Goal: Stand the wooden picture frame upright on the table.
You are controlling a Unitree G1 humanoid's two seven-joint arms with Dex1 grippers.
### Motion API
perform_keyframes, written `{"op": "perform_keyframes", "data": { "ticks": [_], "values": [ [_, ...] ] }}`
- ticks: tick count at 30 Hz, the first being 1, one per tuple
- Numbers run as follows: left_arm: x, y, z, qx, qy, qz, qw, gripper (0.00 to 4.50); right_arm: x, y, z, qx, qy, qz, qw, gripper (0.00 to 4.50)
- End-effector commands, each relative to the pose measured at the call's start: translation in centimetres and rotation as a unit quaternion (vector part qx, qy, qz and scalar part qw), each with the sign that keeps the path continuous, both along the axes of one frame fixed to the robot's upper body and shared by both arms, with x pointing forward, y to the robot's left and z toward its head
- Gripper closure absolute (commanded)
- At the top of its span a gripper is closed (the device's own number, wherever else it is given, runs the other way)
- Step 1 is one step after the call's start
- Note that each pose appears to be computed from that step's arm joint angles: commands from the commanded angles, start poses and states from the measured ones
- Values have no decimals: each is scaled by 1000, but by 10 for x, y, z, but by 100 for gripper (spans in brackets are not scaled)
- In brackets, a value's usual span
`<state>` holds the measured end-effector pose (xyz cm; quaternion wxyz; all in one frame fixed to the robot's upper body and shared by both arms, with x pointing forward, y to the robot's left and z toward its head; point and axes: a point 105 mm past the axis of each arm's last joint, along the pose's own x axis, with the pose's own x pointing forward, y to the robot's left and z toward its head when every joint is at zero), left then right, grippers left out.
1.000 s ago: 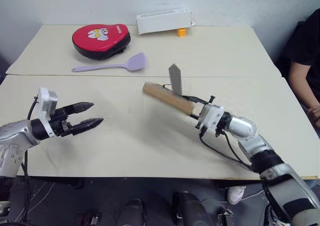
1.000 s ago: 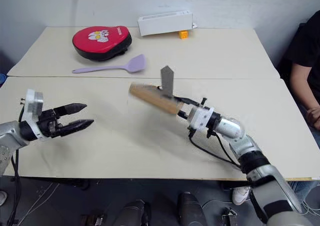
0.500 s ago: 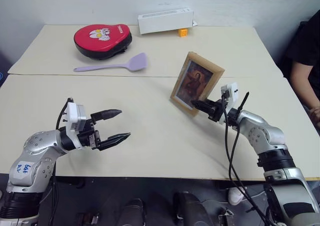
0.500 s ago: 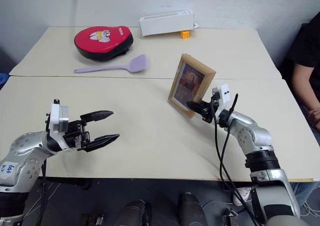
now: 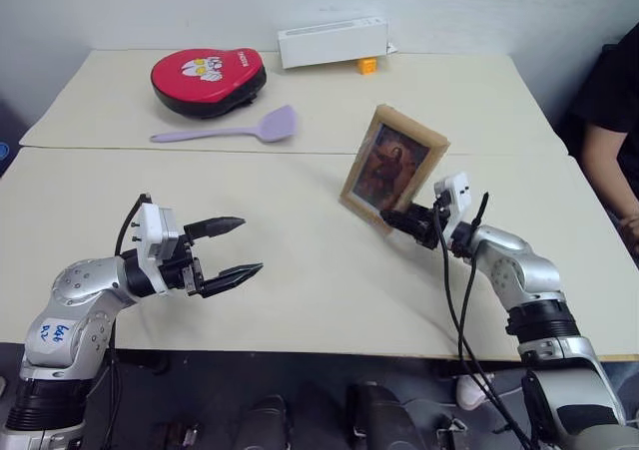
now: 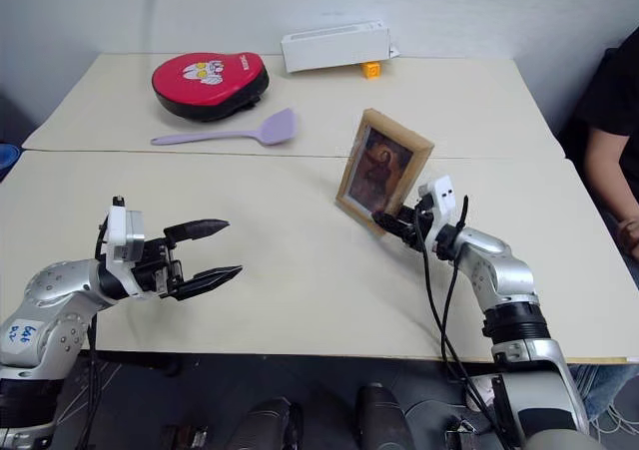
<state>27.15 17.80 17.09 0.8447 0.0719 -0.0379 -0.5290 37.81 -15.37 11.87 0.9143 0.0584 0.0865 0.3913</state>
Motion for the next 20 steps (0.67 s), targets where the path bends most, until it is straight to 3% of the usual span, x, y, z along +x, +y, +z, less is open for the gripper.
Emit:
{"op": "perform_keyframes", "data": {
  "ticks": [1, 3, 4, 8, 11, 14, 20],
  "values": [
    [0, 5, 4, 6, -15, 6, 1000, 0, -9, -5, 19, -1, -33, 19, 999, 67],
    [0, 9, 2, 11, -13, 12, 1000, 0, -15, -11, 16, -12, -31, 23, 999, 6],
    [0, 12, -1, 15, -10, 19, 1000, 0, -18, -17, 17, -15, -33, 22, 999, 2],
    [0, 36, -21, 63, -1, 69, 996, 0, -41, -41, 29, -47, -107, 45, 992, 2],
    [-4, 58, -40, 119, 2, 110, 987, 0, -68, -54, 41, -139, -235, 91, 958, 2],
    [-13, 81, -51, 155, 4, 142, 978, 0, -97, -77, 26, -232, -263, 134, 927, 2],
    [-19, 97, -54, 176, -6, 163, 971, 0, -115, -92, 10, -274, -269, 156, 910, 2]
  ]
}}
